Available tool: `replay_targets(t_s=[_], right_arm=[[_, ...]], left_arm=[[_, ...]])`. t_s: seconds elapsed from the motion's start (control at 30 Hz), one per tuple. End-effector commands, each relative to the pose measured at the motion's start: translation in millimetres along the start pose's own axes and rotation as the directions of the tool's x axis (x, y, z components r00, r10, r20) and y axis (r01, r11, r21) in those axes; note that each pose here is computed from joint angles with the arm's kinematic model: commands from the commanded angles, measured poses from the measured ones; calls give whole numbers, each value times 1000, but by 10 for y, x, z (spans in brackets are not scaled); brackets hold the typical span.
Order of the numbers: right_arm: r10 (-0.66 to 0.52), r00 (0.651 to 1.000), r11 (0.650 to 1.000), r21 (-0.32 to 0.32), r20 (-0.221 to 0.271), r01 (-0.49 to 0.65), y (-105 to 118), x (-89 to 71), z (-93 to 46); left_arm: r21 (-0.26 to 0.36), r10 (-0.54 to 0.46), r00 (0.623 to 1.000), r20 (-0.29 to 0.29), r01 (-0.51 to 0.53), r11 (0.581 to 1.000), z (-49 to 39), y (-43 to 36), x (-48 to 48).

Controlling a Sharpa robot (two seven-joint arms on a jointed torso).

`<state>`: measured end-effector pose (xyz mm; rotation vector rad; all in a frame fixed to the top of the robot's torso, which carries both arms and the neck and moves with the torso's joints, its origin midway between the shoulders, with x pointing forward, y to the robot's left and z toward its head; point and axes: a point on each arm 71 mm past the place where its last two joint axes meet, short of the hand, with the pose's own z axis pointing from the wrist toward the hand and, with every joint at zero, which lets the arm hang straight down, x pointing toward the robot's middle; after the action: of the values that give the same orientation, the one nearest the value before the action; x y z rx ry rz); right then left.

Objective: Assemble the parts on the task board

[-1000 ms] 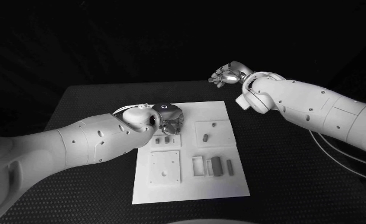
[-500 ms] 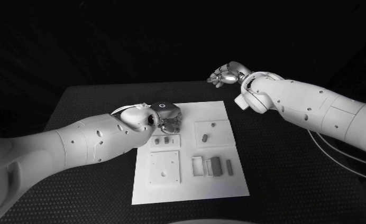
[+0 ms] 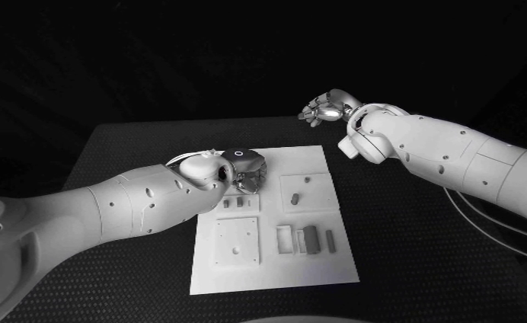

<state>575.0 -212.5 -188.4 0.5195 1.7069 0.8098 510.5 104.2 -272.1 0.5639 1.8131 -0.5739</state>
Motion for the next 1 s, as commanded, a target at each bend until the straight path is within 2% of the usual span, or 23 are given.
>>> replay_targets(t_s=[0.03,0.43,0.73,1.0], right_arm=[[-1,1000,1000,-1,-18,1,2,14,-1],[-2,1000,1000,-1,-19,2,2,14,-2],[-2,1000,1000,-2,-20,2,-2,10,-6],[-2,1000,1000,-3,-29,1,-1,17,-5]], left_arm=[[10,-7,1000,-29,8,1000,3,-19,33],[7,2,998,-56,-2,1000,14,-32,80],[-11,18,999,-39,-19,1000,20,8,77],[-22,26,998,-55,-27,999,22,35,92]])
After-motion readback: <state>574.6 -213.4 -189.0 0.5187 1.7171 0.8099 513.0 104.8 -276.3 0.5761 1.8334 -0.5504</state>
